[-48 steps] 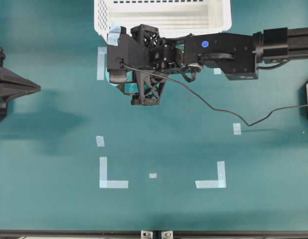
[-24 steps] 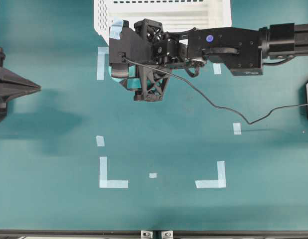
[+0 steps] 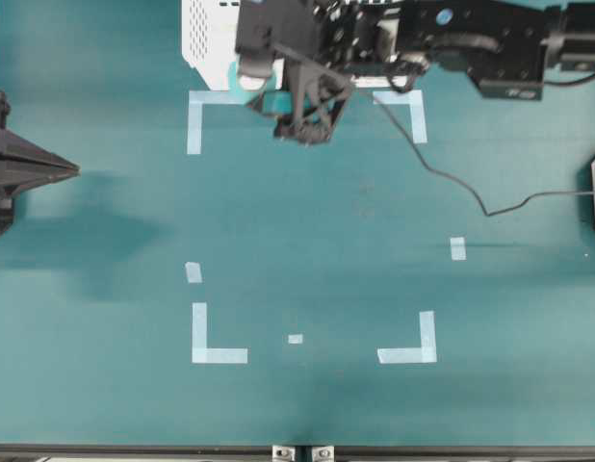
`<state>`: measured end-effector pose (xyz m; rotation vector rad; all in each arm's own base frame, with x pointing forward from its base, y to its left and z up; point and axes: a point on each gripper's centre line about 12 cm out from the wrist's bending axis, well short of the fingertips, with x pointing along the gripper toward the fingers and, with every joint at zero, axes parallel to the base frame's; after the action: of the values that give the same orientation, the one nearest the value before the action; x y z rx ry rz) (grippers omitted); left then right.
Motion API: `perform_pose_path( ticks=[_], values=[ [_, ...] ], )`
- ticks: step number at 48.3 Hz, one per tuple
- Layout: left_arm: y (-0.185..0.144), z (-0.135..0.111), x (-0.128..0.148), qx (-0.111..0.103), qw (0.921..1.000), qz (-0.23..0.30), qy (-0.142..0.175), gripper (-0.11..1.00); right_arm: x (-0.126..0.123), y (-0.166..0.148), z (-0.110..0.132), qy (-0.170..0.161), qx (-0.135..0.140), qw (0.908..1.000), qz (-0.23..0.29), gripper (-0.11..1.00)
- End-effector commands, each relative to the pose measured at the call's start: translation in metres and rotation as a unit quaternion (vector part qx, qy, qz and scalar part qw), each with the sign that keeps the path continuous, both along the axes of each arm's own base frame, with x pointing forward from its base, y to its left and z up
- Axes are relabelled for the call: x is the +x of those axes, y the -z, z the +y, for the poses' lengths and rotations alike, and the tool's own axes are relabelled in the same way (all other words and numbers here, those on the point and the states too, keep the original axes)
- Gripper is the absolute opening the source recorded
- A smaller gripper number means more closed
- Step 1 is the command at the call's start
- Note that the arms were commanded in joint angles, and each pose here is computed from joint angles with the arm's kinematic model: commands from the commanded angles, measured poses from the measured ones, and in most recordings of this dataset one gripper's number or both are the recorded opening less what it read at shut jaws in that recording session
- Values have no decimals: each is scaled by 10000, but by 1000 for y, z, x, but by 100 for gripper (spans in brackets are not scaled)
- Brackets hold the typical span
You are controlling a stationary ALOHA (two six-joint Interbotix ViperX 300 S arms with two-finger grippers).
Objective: Put the tape into the white basket.
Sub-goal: 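Carry the tape roll with the right gripper over the white basket, then lower the tape roll into the basket and open the right gripper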
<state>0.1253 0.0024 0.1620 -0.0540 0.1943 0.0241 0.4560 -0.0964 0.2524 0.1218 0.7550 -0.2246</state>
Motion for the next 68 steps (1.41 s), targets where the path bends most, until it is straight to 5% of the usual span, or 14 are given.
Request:
perform_pose_path(
  ticks=[1, 33, 62, 68],
  values=[
    [-5, 0, 1, 1, 10000, -61, -16, -11, -12, -22, -14, 169, -67, 9996, -236, 68],
    [-5, 1, 1, -6, 10000, -69, -49, -11, -59, -3, -86, 1027, -106, 9946, 76, 68],
    [-5, 1, 1, 2, 10000, -69, -55, -11, -67, 7, -91, 1040, -239, 9939, 274, 69],
    [-5, 2, 1, -6, 10000, -69, -64, -11, -69, 9, -89, 1010, -283, 9940, 321, 94]
  ],
)
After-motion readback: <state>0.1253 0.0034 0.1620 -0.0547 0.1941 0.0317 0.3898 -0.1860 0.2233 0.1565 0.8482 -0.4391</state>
